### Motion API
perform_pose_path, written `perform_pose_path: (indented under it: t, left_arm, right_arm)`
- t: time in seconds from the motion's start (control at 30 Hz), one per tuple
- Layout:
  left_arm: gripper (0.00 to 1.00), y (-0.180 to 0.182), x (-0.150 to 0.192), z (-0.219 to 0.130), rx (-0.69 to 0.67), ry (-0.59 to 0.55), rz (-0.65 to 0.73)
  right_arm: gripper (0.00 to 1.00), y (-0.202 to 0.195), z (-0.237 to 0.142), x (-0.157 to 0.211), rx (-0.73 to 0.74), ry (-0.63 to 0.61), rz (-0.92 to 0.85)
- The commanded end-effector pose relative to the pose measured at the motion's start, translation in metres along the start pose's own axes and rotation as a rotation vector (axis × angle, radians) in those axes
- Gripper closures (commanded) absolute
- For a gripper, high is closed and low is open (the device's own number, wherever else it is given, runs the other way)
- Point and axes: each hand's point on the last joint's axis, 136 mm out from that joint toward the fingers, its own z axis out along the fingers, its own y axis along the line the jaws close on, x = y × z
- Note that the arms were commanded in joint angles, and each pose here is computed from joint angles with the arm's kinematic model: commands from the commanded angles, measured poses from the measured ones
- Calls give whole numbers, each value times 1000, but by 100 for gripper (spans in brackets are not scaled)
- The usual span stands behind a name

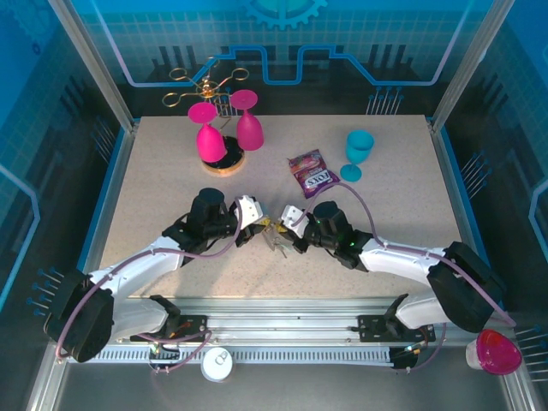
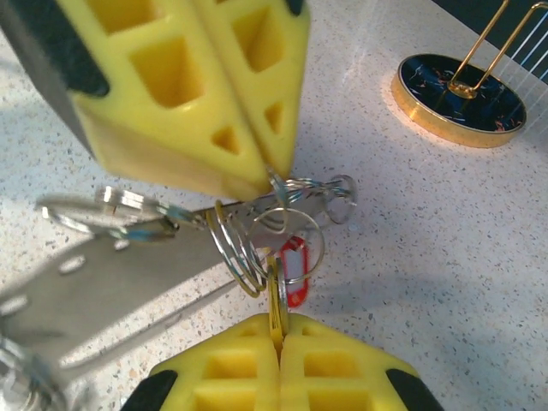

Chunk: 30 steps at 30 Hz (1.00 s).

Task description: Put the keys on the keyring

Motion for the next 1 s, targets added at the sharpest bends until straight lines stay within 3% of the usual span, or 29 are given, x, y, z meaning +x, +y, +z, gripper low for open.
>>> perform_pose_path:
  t: [0.0,0.3,0.43,0.53,0.73,0.97]
  left_arm:
    - [100,9,-18,0,-39,-60,-31]
    - [100,7,4,11,-36,-60,-230]
    - [100,2,7,11,-18,-71,-212]
    - [100,-7,9,11,26,-75,-157]
    - [100,-24,10,10,108,-108,22]
    - [100,-41,21,11,210,-64,130]
  right_arm:
    - [100,5,5,19,-5,87,-66]
    - [98,21,26,25,-72,75,-104]
    - [74,11,10,16,-72,-2,-36]
    - [65,-1,-12,10,-85,-94,43]
    - [68,-9,-40,-13,-143,-225,23]
    - [75,-19,-19,-32,-150,-274,-126]
